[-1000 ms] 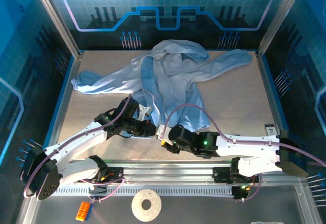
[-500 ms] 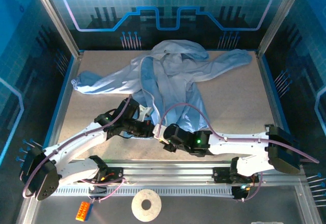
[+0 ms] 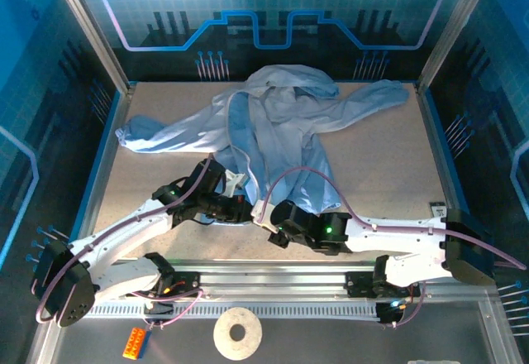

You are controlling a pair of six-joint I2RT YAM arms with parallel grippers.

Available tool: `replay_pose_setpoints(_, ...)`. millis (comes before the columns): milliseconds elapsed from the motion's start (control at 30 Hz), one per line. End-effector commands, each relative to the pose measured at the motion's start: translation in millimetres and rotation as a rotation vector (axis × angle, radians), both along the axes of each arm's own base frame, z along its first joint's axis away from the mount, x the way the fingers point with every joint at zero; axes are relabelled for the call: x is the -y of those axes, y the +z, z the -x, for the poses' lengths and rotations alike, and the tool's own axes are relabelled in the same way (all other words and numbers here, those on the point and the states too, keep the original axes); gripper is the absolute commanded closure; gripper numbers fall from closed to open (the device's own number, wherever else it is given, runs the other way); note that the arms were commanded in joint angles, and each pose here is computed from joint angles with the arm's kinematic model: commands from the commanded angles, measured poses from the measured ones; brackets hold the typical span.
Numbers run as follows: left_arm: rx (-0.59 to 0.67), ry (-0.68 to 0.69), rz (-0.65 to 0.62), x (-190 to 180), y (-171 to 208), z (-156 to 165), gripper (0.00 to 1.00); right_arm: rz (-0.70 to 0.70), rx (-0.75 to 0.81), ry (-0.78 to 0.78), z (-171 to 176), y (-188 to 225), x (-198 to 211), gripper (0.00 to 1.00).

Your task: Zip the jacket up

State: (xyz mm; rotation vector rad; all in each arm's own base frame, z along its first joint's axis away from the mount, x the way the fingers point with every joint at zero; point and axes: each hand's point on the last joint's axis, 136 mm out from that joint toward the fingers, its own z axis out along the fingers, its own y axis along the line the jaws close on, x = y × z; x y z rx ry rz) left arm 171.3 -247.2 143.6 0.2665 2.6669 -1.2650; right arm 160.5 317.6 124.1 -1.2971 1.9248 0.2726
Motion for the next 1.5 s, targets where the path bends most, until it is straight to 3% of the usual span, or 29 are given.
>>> replay_pose_setpoints(0,0.000,-0.040,-0.003,-1.1,2.5,10.3,1.00,-0.039,0.012,-0.022,-6.4,7.8,1.4,1.00)
replay_pose_setpoints(400,0.031,-0.072,-0.030,-6.7,-0.7,14.9,1.00,-0.062,-0.015,0.024,-1.1,10.5,-5.6,1.00)
replay_pose_setpoints(533,0.045,-0.071,-0.031,-7.6,-0.4,14.4,0.93,-0.078,-0.033,0.043,1.4,10.3,-7.3,1.00)
replay_pose_setpoints(667,0.050,-0.080,-0.025,-7.2,-0.6,15.2,1.00,-0.105,-0.059,0.039,0.6,10.4,-6.2,1.00)
replay_pose_setpoints(1000,0.039,-0.090,-0.031,-7.1,-4.9,17.0,1.00,-0.114,-0.054,0.005,-6.4,13.0,2.0,1.00)
replay_pose_setpoints(1200,0.037,-0.088,-0.029,-7.5,-4.6,17.1,1.00,-0.115,-0.058,-0.011,-9.9,12.0,0.2,0.87)
replay_pose_setpoints(1467,0.041,-0.086,-0.029,-7.9,-3.9,17.0,1.00,-0.089,-0.074,-0.003,-11.2,4.5,-6.3,0.84)
